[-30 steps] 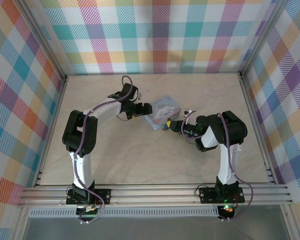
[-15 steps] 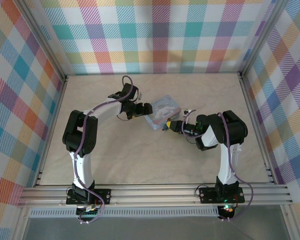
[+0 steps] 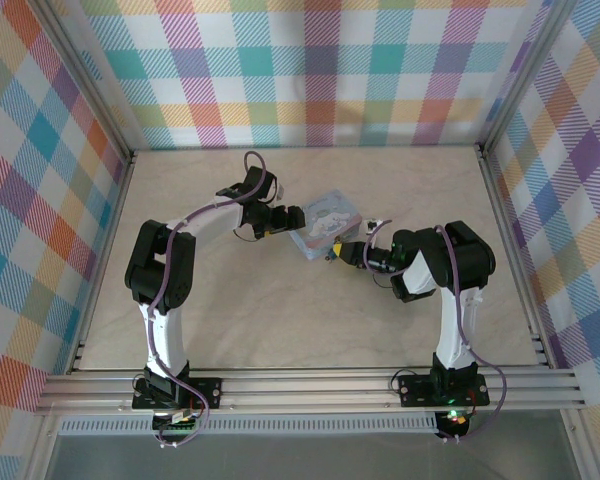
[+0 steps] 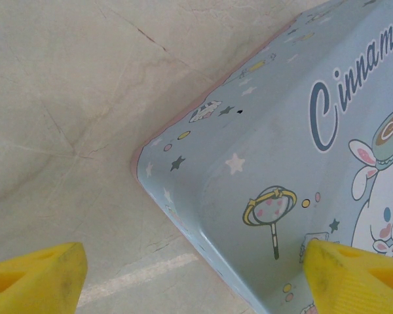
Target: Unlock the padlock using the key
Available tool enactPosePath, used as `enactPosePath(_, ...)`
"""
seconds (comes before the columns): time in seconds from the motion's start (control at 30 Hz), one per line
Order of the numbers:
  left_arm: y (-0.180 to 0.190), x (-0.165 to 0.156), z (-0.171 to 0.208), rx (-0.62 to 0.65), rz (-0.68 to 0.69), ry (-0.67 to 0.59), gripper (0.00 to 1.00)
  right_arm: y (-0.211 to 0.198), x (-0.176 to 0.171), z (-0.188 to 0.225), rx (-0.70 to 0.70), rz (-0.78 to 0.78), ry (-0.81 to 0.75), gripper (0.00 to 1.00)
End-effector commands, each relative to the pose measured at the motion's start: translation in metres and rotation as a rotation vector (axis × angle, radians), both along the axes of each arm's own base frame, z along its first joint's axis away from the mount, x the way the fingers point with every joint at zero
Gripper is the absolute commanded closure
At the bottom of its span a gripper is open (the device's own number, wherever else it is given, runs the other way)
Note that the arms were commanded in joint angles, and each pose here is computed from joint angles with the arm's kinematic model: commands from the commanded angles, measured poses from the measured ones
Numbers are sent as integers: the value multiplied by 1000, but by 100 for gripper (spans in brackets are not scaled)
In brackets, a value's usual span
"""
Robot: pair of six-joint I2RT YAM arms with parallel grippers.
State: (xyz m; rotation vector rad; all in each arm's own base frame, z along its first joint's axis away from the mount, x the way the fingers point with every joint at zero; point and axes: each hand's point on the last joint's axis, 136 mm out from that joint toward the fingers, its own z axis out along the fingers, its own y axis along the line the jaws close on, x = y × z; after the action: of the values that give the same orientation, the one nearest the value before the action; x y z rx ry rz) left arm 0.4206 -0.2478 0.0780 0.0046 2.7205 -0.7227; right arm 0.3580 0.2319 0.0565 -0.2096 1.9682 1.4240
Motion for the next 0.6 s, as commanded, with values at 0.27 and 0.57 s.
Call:
enactPosePath(0.27, 0, -9, -16, 43, 1, 55, 14, -16, 2, 8, -59, -80, -13, 49)
enactPosePath(0.57, 0, -9, -18, 44, 0, 58, 14, -17, 9, 1, -88, -85, 64, 36)
